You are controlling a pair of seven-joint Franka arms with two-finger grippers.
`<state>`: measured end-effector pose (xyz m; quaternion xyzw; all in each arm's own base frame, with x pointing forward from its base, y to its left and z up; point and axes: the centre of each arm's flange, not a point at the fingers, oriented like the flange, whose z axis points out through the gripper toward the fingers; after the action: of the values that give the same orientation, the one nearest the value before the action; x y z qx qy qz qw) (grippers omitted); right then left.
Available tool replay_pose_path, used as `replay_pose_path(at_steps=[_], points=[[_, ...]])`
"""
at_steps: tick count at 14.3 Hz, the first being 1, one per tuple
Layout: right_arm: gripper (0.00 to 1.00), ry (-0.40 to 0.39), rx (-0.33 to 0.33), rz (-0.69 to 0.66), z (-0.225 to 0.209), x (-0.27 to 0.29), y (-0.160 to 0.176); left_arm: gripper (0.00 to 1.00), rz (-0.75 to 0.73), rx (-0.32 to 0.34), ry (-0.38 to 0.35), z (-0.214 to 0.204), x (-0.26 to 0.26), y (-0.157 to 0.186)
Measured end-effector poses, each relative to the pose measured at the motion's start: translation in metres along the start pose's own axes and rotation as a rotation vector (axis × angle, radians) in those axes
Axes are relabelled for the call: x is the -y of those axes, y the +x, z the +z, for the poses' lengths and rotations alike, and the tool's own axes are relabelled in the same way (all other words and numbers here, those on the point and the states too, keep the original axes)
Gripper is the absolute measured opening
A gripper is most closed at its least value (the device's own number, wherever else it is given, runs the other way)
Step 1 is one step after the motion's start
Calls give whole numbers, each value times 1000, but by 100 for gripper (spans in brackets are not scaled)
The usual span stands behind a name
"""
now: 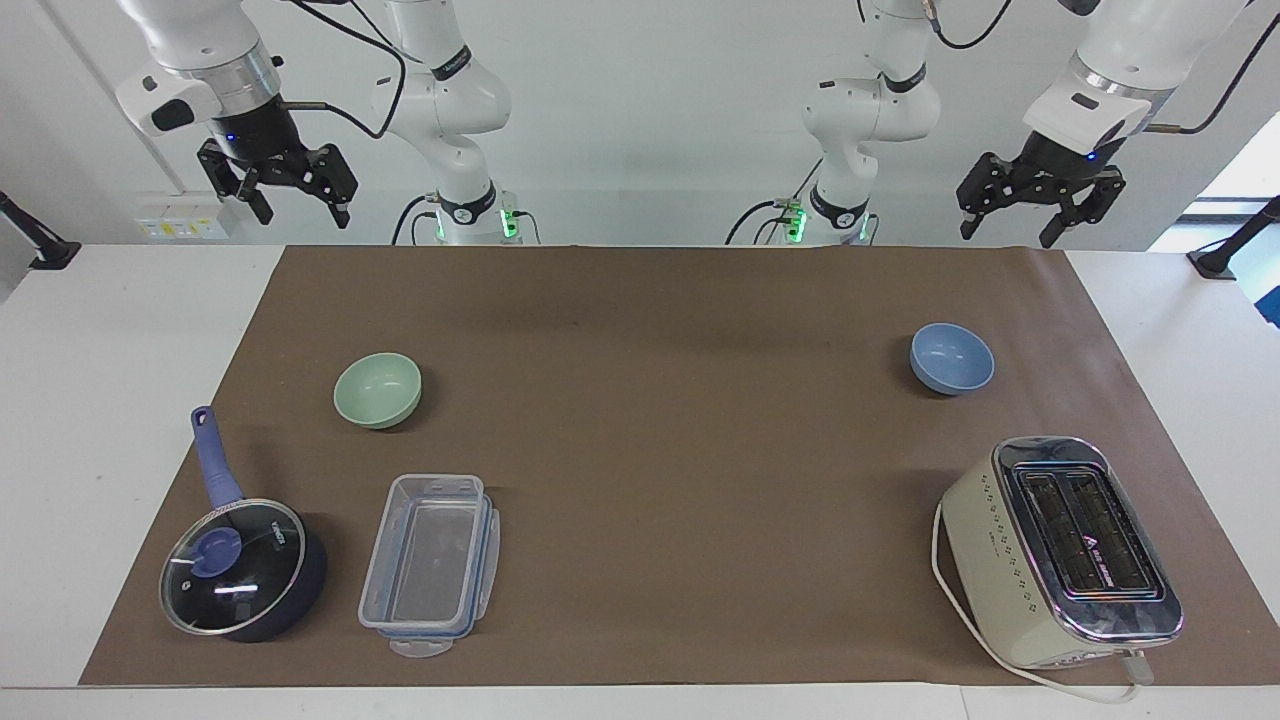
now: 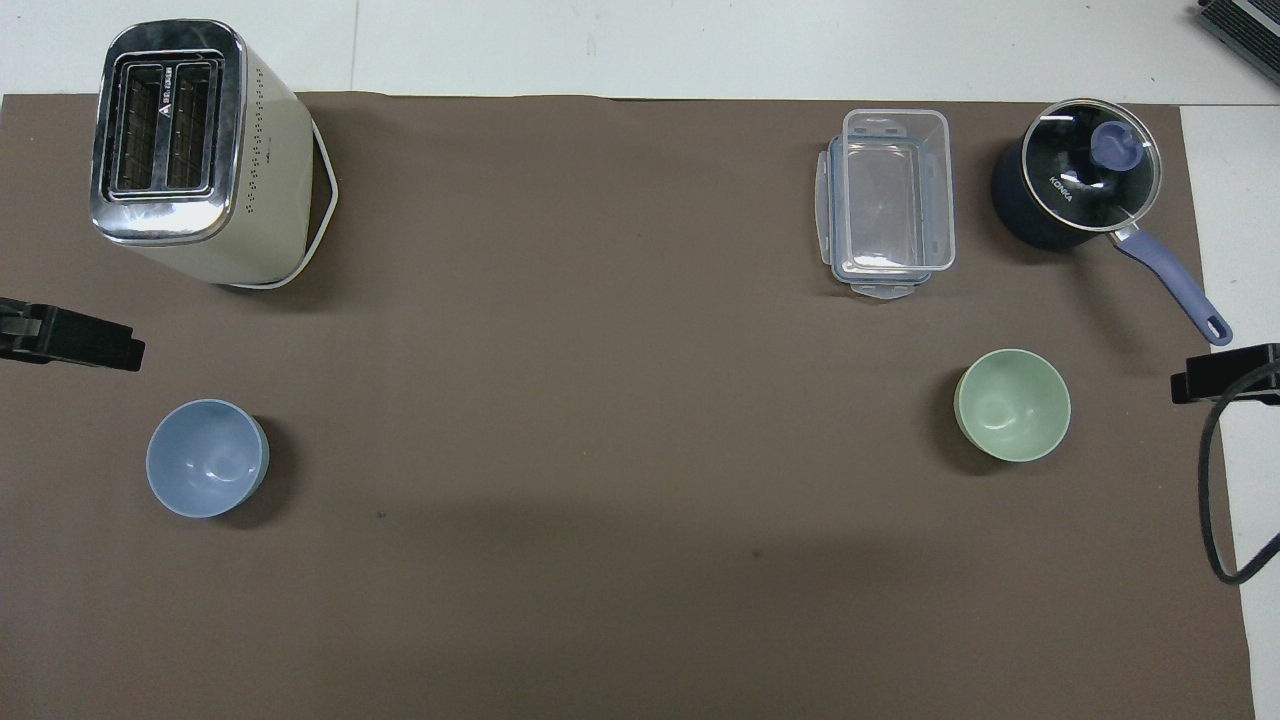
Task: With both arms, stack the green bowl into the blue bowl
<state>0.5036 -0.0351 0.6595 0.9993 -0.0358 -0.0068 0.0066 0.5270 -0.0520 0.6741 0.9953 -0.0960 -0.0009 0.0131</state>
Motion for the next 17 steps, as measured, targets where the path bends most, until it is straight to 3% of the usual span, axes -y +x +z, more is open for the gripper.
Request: replay_pose_path(at_steps=[17], points=[[100,0,0,0,0,0,0,100,-17,1,-1,0,8,-1]])
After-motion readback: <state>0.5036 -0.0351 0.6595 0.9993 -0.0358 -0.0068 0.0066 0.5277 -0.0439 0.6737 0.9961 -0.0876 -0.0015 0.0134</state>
